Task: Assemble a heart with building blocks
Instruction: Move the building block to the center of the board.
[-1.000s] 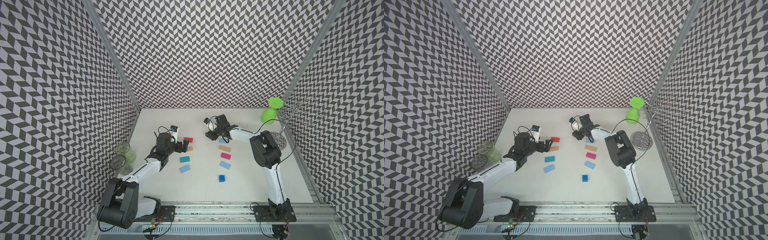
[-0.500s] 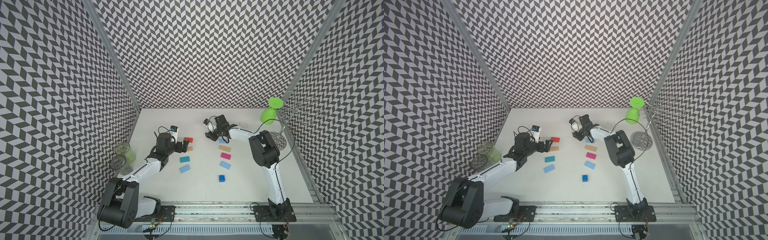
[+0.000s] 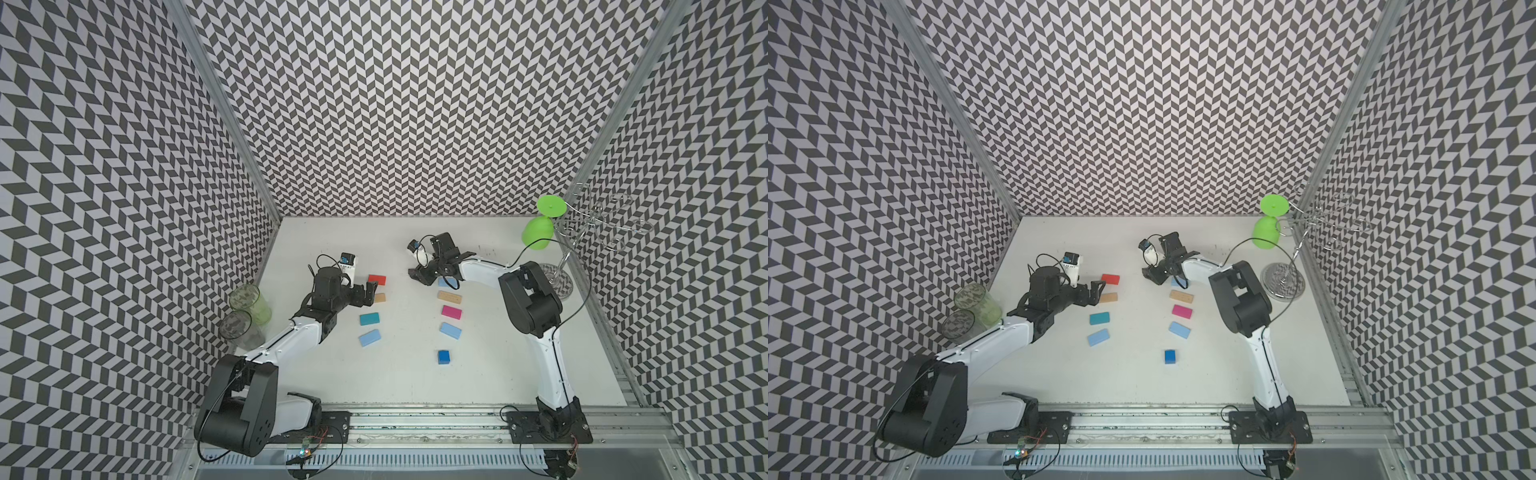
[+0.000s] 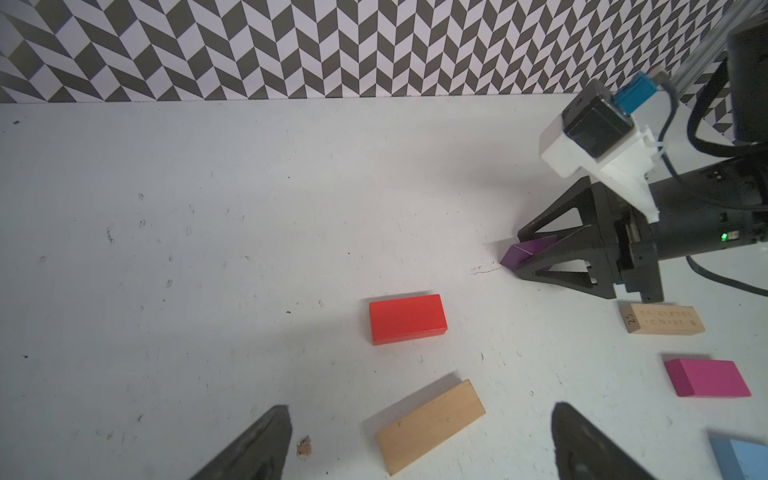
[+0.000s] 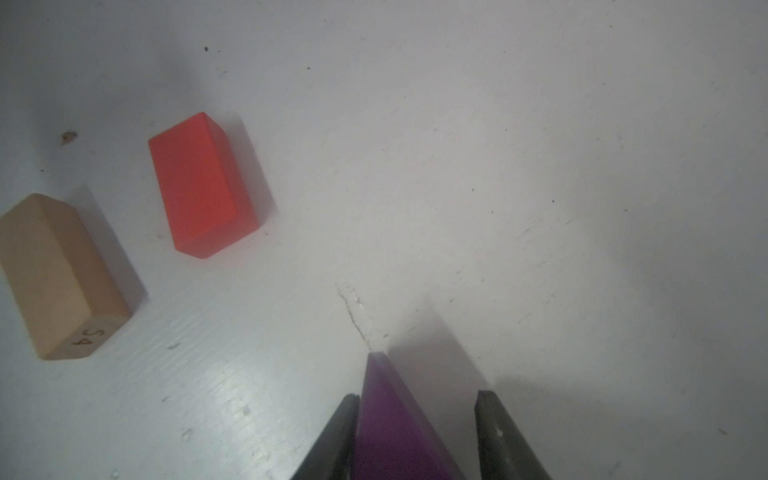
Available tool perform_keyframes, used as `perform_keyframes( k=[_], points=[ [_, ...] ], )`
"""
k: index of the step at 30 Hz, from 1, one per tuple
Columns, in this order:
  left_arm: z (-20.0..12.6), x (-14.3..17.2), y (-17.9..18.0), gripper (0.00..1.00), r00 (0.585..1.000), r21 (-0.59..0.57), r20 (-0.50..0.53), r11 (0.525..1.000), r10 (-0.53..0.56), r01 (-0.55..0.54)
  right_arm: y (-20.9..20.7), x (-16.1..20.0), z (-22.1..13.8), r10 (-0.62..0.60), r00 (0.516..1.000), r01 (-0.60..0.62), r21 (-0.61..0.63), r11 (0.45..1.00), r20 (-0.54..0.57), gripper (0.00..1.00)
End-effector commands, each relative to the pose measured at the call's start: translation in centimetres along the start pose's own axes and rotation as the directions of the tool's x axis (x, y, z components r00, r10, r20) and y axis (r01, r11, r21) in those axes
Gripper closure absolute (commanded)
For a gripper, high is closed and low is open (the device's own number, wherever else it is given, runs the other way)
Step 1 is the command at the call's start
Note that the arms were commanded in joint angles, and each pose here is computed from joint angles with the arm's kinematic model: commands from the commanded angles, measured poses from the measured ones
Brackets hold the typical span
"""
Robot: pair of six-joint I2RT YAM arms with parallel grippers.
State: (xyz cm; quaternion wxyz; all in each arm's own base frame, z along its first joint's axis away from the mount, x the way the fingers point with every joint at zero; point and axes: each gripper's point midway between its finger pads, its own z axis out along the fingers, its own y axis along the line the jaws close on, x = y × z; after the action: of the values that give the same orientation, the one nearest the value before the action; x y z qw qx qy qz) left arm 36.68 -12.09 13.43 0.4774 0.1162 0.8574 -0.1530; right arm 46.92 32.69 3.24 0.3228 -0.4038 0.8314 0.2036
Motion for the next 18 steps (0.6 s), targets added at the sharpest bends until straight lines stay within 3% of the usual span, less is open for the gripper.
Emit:
perform_keyframes(
  k=[1, 18],
  points=[
    [-0.2, -0.3, -0.1, 0.01, 1.0, 0.002, 0.021, 1.0, 0.007, -0.007, 1.0, -0.8, -0.2, 0.032, 0.999, -0.032, -0.002, 0.999, 0.028, 0.68],
    [-0.6, 0.4, 0.0, 0.01, 1.0, -0.006, 0.009, 1.0, 0.011, -0.011, 0.1, 0.5, 0.5, 0.082, 0.996, -0.079, 0.108, 0.991, -0.025, 0.61]
  ],
)
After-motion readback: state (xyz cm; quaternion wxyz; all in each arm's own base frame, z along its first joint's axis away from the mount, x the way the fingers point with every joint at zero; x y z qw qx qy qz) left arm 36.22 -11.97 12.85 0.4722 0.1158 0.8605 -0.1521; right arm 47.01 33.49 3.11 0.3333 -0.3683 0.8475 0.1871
